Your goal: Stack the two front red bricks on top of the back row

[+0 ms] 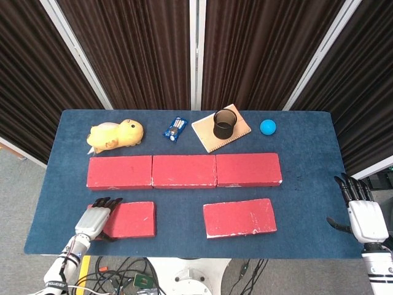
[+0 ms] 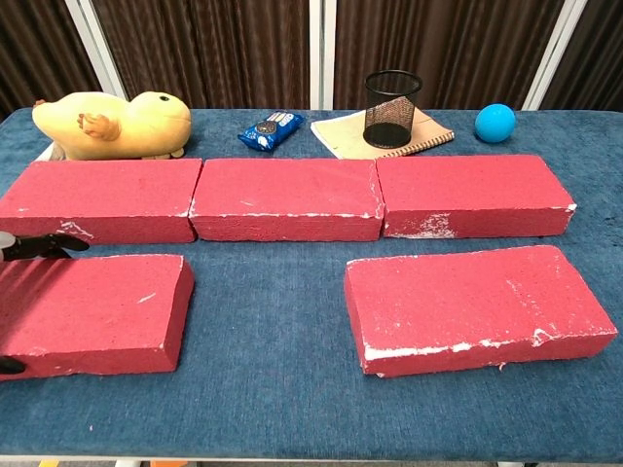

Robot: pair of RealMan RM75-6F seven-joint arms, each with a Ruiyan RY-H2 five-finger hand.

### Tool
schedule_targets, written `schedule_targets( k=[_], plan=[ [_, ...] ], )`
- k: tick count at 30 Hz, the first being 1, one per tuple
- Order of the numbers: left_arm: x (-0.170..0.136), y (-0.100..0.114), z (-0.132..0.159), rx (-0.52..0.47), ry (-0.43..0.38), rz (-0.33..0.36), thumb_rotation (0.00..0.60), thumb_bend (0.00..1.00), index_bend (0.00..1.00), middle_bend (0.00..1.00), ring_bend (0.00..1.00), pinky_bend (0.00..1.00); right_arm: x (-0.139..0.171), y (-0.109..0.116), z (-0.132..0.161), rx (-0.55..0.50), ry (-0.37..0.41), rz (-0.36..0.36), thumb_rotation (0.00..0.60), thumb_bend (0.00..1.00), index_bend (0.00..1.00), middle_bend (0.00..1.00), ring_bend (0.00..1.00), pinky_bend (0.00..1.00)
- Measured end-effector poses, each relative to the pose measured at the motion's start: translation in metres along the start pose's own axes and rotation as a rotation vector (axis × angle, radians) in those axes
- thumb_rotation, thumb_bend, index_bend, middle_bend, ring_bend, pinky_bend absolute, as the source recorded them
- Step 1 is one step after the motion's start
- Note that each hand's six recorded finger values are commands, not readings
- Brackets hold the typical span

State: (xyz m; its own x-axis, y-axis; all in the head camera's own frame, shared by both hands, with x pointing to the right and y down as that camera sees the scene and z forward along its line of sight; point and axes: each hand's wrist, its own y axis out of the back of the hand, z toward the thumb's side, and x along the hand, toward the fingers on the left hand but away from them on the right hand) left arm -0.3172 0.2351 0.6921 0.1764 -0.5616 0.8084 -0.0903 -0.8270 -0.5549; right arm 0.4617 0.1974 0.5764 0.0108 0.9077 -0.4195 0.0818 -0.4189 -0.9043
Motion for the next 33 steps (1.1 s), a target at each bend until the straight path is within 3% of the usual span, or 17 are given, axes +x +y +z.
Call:
schedule_targets(
  k=[10,16,22,33],
  plan=[
    [-0.010,0.015,0.013,-0.020,-0.038,0.042,0.600,0.10,0.00,0.25,0.00,0.02,0.000,0.002,-0.002,-0.003,-0.009,-0.010,0.600,0.06,0.00,0.00,0.00,0.00],
    [-0.009,0.042,0.028,-0.009,-0.084,0.083,0.600,0.10,0.00,0.25,0.00,0.02,-0.001,0.006,-0.003,-0.005,-0.011,-0.021,0.600,0.07,0.00,0.00,0.00,0.00],
    [0.016,0.078,0.052,0.031,-0.128,0.131,0.600,0.10,0.00,0.25,0.00,0.02,0.001,0.008,-0.006,-0.009,-0.023,-0.029,0.600,0.07,0.00,0.00,0.00,0.00],
    [0.089,0.117,0.076,0.075,-0.111,0.116,0.600,0.10,0.00,0.25,0.00,0.02,0.002,0.008,-0.019,-0.007,-0.057,-0.024,0.600,0.07,0.00,0.00,0.00,0.00]
  ],
)
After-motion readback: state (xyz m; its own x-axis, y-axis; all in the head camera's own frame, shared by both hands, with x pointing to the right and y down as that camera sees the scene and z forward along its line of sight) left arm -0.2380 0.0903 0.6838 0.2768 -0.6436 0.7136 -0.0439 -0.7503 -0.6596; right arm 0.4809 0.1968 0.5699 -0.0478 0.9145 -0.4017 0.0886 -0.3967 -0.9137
